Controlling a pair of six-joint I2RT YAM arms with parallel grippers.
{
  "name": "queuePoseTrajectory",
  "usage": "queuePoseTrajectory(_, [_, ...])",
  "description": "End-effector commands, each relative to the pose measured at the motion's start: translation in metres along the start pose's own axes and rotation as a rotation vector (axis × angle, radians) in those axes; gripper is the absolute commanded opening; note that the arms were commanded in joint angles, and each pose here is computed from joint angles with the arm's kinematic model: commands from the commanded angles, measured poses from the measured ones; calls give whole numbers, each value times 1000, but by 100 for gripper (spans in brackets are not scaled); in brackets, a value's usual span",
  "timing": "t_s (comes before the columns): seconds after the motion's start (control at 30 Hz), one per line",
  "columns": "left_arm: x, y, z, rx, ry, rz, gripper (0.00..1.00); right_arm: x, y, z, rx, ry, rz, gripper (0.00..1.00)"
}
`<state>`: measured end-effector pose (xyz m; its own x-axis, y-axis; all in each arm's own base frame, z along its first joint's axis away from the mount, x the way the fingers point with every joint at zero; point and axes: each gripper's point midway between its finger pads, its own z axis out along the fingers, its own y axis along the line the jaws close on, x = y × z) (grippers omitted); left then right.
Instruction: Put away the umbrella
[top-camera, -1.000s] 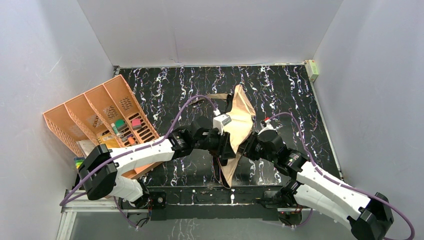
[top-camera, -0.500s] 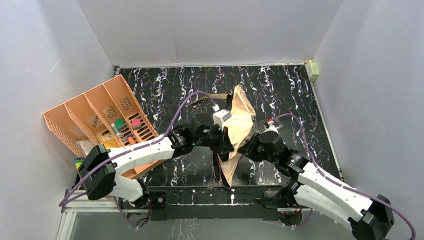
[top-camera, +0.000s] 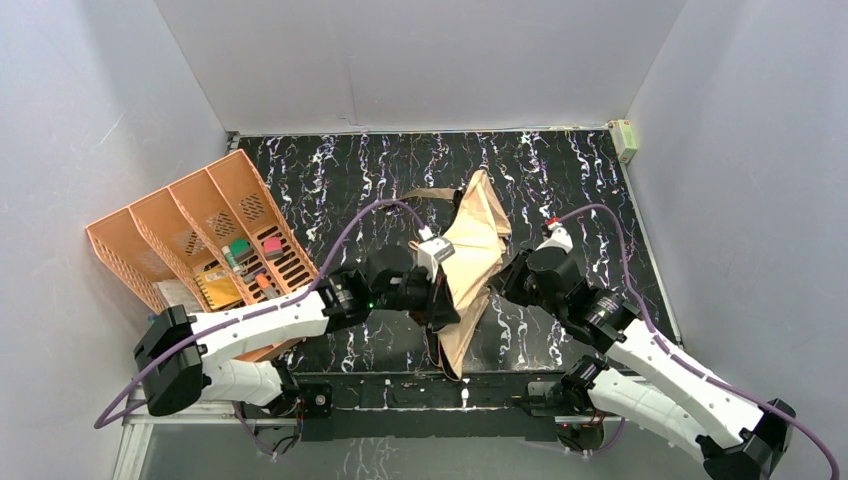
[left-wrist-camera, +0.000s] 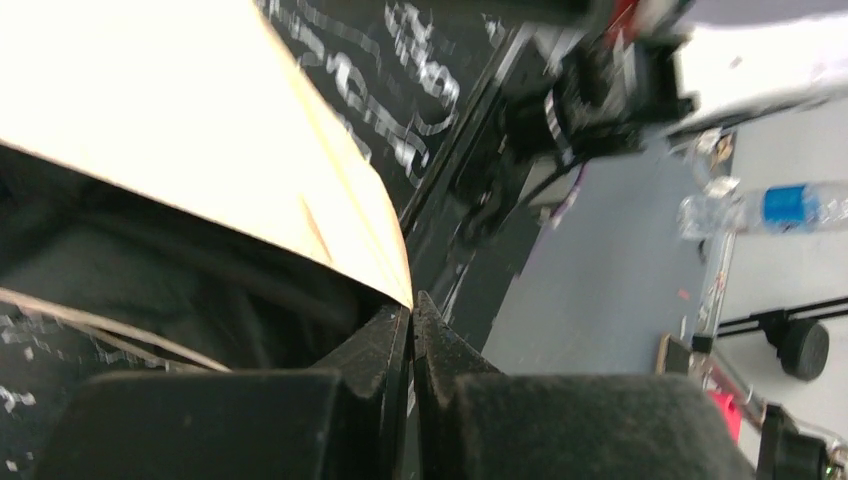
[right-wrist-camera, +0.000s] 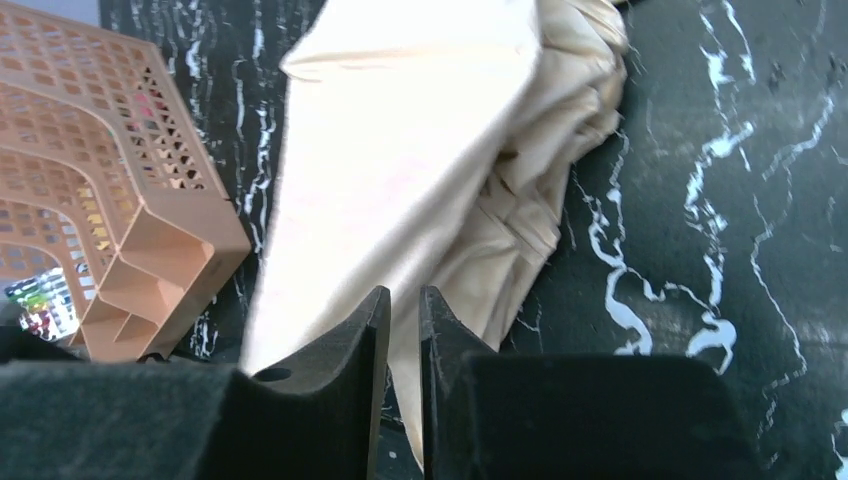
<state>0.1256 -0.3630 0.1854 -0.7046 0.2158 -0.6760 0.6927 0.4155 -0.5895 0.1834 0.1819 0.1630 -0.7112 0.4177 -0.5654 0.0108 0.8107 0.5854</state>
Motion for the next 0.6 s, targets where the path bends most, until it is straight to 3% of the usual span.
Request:
queuePoseTrajectory(0.0, [41, 11, 2, 11, 43, -11, 0, -33, 50, -8, -171, -92, -72, 23])
queuePoseTrajectory(0.23, [100, 41, 18, -1, 84, -95, 0, -4, 86, 12, -345, 45, -108, 17])
queuePoseTrajectory(0.57, [141, 66, 33, -39, 155, -150, 0, 48, 72, 53, -393, 184, -10, 16])
